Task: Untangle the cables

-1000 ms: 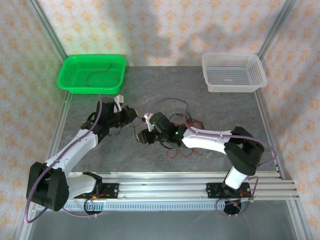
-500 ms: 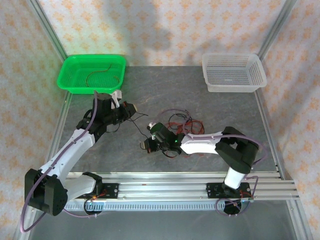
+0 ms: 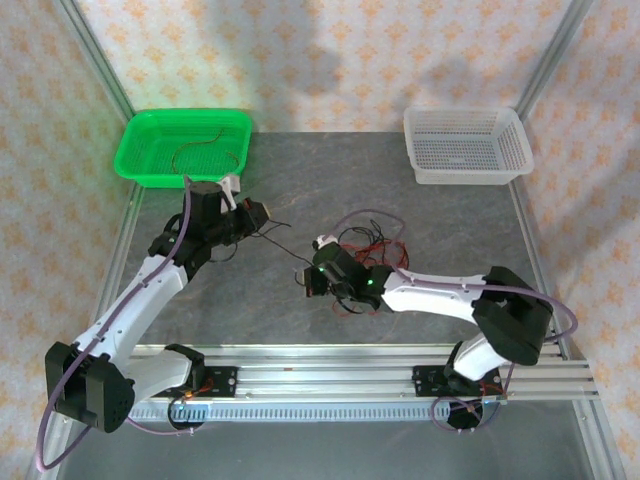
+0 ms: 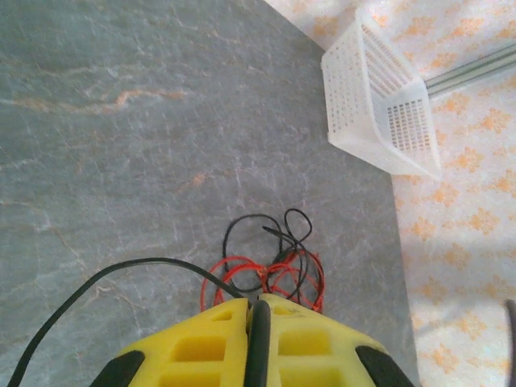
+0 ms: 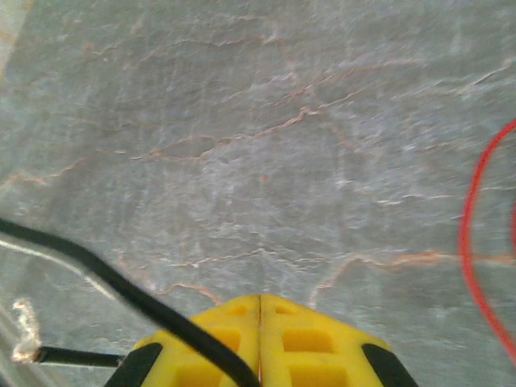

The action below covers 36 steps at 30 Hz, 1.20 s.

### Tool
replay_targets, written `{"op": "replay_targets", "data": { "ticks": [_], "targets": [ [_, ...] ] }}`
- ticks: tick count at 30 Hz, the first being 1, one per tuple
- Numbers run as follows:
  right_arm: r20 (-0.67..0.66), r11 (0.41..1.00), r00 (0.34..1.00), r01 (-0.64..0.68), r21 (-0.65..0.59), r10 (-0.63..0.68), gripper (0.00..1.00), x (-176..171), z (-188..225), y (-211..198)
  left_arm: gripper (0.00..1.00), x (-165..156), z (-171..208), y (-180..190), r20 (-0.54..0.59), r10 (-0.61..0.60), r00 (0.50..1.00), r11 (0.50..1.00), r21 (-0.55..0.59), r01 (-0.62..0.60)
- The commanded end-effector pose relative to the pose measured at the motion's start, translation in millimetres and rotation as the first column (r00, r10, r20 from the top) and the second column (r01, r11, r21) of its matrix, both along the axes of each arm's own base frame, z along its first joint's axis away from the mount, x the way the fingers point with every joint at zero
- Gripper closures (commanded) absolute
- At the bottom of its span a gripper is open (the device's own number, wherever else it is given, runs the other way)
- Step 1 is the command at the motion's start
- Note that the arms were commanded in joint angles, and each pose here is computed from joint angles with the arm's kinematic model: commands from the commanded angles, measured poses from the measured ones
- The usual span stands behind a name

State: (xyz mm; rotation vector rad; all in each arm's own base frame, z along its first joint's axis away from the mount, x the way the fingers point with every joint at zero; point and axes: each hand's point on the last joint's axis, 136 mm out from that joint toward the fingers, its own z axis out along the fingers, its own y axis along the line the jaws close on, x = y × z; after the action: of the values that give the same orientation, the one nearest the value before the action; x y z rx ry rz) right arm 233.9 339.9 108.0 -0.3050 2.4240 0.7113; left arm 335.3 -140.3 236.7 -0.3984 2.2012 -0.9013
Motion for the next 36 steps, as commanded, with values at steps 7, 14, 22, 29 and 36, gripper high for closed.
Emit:
{"op": "replay_targets", "data": {
  "ticks": [7,14,22,29,36],
  "targets": [
    [0.007,0.975,0.991,-0.132,-0.181,0.136,0.99,-24,26,-26,0.64,18,33,19,0.13,0.085,0.988,0.993,0.065,-0.094],
    [0.09,0.986,0.982,-0.165,-0.011,0.165,0.99,-24,102,-15,0.53,22,16,15,0.105,0.076,0.991,0.995,0.062,-0.083],
    [0.208,0.991,0.974,-0.112,0.071,0.095,0.99,-2,180,-31,0.53,18,11,3,0.119,0.008,0.993,0.999,0.033,-0.012],
    [0.324,0.998,0.944,0.062,-0.002,-0.058,0.99,35,228,-64,0.52,9,1,-1,0.121,-0.033,0.992,0.999,0.032,0.029],
    [0.459,0.927,0.821,0.375,0.016,-0.34,0.99,104,281,-145,0.33,-4,12,1,0.176,-0.054,0.983,0.998,0.036,0.048]
  ]
}}
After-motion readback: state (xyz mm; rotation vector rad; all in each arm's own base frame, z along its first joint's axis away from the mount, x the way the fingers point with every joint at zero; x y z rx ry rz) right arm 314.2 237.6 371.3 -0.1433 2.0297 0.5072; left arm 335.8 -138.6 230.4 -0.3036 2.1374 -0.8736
